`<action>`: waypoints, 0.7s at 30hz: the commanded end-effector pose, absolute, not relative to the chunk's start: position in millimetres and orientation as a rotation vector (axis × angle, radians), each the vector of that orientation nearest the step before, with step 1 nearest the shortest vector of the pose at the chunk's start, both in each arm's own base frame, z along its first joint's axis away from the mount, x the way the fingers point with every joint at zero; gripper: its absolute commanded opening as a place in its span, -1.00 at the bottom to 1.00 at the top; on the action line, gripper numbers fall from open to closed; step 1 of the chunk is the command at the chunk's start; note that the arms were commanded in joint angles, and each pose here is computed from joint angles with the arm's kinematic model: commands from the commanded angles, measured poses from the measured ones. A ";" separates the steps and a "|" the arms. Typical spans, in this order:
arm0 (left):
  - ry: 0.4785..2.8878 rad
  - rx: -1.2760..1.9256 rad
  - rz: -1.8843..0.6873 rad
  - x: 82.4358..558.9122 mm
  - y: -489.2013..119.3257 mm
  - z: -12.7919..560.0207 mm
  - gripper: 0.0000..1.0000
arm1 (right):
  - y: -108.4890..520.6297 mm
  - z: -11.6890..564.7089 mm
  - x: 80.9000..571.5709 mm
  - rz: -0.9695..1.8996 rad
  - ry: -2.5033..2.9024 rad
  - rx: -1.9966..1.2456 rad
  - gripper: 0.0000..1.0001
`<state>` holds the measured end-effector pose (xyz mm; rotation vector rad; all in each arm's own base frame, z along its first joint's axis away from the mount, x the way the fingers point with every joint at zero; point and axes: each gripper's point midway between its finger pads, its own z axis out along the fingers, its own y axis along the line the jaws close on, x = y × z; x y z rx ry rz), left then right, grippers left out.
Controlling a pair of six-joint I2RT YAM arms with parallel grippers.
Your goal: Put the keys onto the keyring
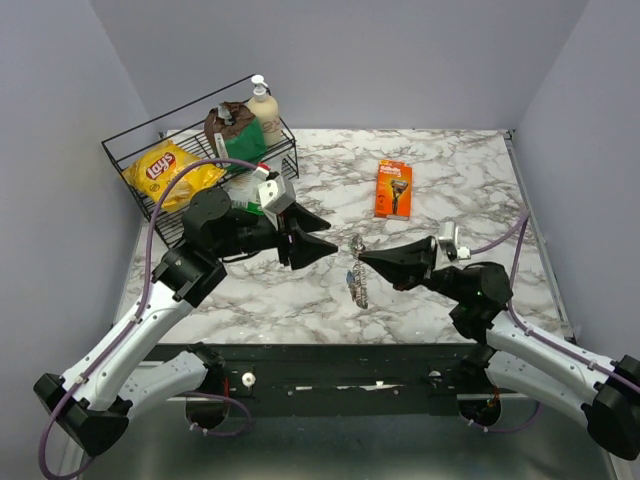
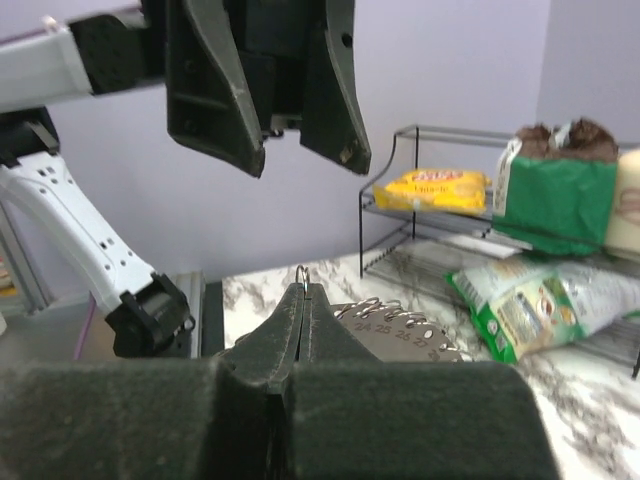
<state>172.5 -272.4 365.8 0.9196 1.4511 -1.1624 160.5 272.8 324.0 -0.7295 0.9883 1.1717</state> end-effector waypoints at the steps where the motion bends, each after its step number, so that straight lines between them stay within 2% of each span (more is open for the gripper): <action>1: 1.257 1.053 -1.357 141.5 -283.6 393.5 0.26 | 250.5 374.4 133.3 1.215 0.692 -0.648 -0.99; 6: 1.195 1.055 -1.405 141.0 -289.5 404.5 0.23 | 228.5 388.8 126.4 1.257 0.547 -0.502 -0.99; 11: 1.170 1.080 -1.465 139.6 -295.4 404.9 0.09 | 230.5 401.2 122.5 1.260 0.507 -0.525 -0.99; 21: 1.236 1.086 -1.492 149.6 -306.5 379.1 0.02 | 224.6 420.8 115.0 1.212 0.424 -0.540 -0.99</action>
